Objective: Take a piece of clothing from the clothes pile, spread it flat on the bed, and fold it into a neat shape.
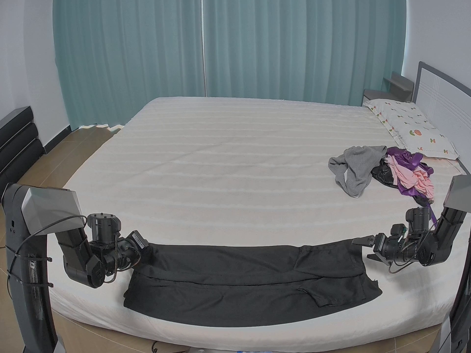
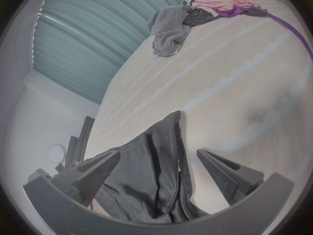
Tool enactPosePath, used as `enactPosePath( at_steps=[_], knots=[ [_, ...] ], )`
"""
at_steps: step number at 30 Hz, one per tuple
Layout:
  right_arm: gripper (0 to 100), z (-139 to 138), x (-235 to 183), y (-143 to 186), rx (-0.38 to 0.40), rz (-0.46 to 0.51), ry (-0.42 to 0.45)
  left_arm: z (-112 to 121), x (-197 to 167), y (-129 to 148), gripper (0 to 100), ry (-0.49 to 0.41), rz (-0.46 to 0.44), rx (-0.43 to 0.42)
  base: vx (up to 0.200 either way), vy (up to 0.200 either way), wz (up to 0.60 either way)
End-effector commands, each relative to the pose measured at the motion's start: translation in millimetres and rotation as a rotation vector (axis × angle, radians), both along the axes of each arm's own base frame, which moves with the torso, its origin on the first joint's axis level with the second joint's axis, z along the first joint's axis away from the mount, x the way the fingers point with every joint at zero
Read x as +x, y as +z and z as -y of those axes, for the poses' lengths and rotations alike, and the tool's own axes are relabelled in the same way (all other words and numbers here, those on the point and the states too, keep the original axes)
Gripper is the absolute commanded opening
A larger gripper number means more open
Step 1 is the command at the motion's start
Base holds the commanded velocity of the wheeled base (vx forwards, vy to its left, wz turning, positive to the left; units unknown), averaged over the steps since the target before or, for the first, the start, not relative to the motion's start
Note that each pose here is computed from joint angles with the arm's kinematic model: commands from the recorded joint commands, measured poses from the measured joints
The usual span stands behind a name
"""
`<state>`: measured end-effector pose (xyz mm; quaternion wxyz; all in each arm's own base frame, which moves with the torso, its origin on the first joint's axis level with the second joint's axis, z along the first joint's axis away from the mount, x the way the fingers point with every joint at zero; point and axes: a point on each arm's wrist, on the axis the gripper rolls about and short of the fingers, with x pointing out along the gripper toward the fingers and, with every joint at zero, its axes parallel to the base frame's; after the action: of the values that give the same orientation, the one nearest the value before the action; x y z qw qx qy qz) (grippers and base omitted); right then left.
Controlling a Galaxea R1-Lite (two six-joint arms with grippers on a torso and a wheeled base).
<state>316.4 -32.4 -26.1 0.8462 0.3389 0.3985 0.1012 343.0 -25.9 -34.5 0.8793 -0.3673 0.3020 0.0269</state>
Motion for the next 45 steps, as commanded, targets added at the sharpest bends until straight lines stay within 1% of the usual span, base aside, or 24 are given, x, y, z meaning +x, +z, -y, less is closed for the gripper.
enactPosePath(
  at_steps=[1,7,13,14,17,20,21,25,29,32,37,41,45],
  knots=[
    [100,-2,4,-2,-0.014,-0.004,-0.014,-1,1,-2,0,0.020,-0.002,0.010,0.000,0.000,0.00],
    [100,-11,15,-6,-0.027,-0.011,-0.055,-9,4,1,0,0.090,0.013,0.029,0.000,0.000,0.00],
    [100,-19,28,-15,-0.070,-0.010,-0.080,-10,3,-1,0,0.097,0.007,0.032,0.000,0.000,0.00],
    [0,-19,29,-16,-0.071,-0.007,-0.079,-10,3,-1,0,0.097,0.006,0.032,0.000,0.000,0.00],
    [0,-18,32,-19,-0.077,0.015,-0.090,-10,3,-3,0,0.096,0.001,0.033,0.000,0.000,0.00],
    [0,-18,34,-24,-0.099,0.027,-0.110,-10,3,-3,0,0.096,0.001,0.033,0.000,0.000,0.00],
    [0,-18,36,-25,-0.112,0.046,-0.126,-10,3,-3,0,0.096,0.001,0.033,0.000,0.000,0.00],
    [0,-16,40,-23,-0.111,0.076,-0.136,-9,3,-3,0,0.095,0.001,0.033,0.000,0.000,0.00],
    [0,-15,41,-22,-0.100,0.078,-0.148,-9,3,-3,0,0.093,0.000,0.034,0.000,0.000,0.00],
    [0,-14,44,-20,-0.083,0.081,-0.168,-9,3,-3,0,0.094,0.000,0.032,0.000,0.000,0.00],
    [0,-13,48,-19,-0.083,0.109,-0.205,-9,3,-3,0,0.094,0.000,0.032,0.000,0.000,0.00],
    [0,-13,49,-19,-0.082,0.122,-0.212,-9,2,-3,0,0.094,-0.002,0.033,0.000,0.000,0.00],
    [0,-13,47,-22,-0.081,0.111,-0.209,-9,2,-4,0,0.094,-0.003,0.033,0.000,0.000,0.00]
  ],
)
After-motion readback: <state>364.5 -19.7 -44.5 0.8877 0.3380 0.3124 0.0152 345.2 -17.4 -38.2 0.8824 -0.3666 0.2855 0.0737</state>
